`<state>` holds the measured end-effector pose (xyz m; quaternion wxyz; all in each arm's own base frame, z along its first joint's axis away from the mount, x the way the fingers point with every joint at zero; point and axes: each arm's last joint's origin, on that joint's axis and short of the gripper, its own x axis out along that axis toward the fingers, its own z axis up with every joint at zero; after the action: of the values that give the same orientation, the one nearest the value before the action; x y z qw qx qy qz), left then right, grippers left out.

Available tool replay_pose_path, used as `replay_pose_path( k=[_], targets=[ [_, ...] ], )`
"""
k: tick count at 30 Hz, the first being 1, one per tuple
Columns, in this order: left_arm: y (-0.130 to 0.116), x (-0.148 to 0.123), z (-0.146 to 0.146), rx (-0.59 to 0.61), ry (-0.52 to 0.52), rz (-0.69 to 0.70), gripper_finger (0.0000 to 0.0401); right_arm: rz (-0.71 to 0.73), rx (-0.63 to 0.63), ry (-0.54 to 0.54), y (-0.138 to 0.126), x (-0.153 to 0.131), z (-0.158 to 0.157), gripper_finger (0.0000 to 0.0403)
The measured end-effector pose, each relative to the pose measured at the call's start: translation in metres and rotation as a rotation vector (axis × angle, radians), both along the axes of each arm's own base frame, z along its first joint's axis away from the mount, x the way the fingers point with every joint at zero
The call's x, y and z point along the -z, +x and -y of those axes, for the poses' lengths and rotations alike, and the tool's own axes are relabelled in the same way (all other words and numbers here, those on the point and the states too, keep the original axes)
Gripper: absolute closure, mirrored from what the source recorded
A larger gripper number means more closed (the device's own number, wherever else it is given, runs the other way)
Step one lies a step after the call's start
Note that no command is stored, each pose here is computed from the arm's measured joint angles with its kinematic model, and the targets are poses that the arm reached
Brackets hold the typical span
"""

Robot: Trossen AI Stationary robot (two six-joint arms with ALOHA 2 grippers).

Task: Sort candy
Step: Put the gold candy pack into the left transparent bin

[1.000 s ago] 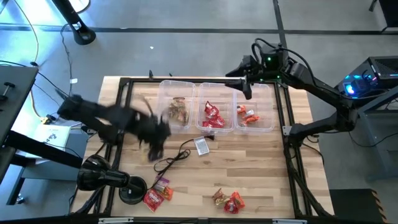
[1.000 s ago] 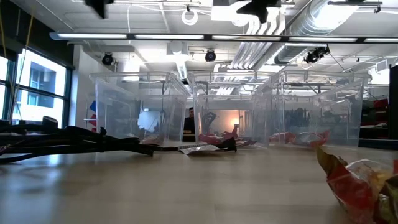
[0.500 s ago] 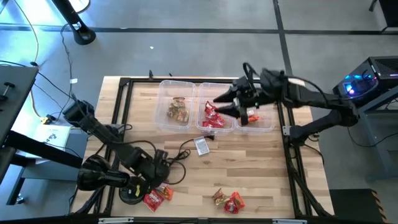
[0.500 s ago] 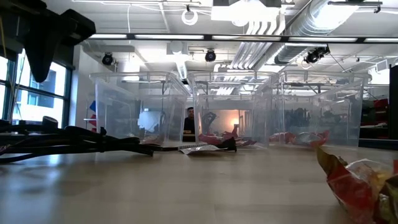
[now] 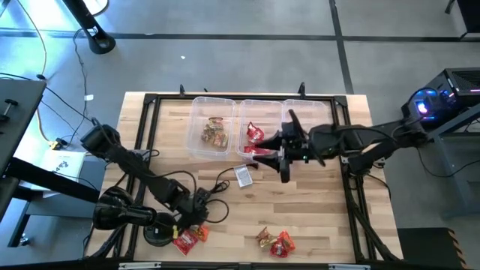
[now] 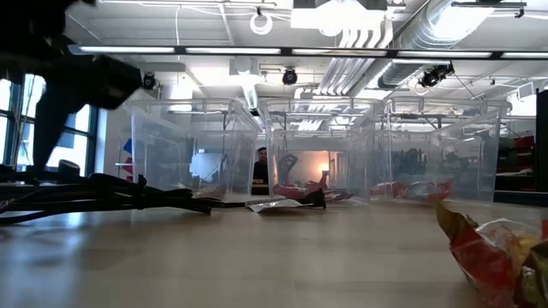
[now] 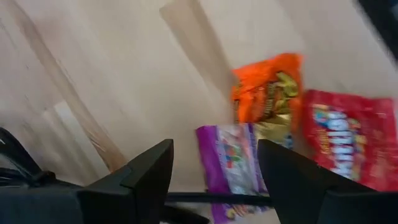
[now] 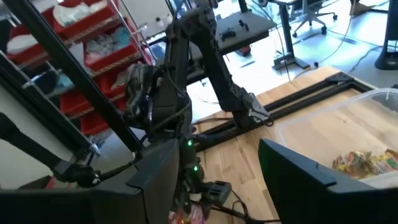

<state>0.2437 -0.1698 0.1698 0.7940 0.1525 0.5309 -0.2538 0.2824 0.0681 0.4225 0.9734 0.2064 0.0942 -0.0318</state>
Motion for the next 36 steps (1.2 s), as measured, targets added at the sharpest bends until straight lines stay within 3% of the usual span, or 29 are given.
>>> replay_pose_path(
  k=[7,14,17,21,23,29,36],
  targets=[
    [0.008,0.032,0.001,-0.004,-0.006,-0.125,0.0175,-0.038,-0.007,0.008,0.008,0.009,-0.006,0.0188],
    [0.012,0.036,0.0,-0.032,0.002,-0.125,0.0187,-0.037,0.003,0.006,0.008,0.009,-0.003,0.0188],
    [0.014,0.032,-0.001,-0.048,0.011,-0.137,0.0243,-0.046,0.003,0.002,0.008,0.009,-0.003,0.0188],
    [0.02,0.025,-0.004,-0.065,0.011,-0.141,0.0375,-0.047,-0.005,-0.007,0.008,0.01,-0.003,0.0188],
    [0.024,0.021,-0.007,-0.086,0.014,-0.155,0.0386,-0.048,-0.008,-0.015,0.008,0.01,-0.003,0.0188],
    [0.038,-0.014,-0.019,-0.053,0.072,-0.165,0.04,-0.05,-0.018,-0.042,0.008,0.01,-0.004,0.0188],
    [0.043,-0.098,-0.048,-0.111,0.152,0.111,0.0401,-0.061,-0.044,-0.051,0.002,0.008,-0.003,0.0188]
  ],
)
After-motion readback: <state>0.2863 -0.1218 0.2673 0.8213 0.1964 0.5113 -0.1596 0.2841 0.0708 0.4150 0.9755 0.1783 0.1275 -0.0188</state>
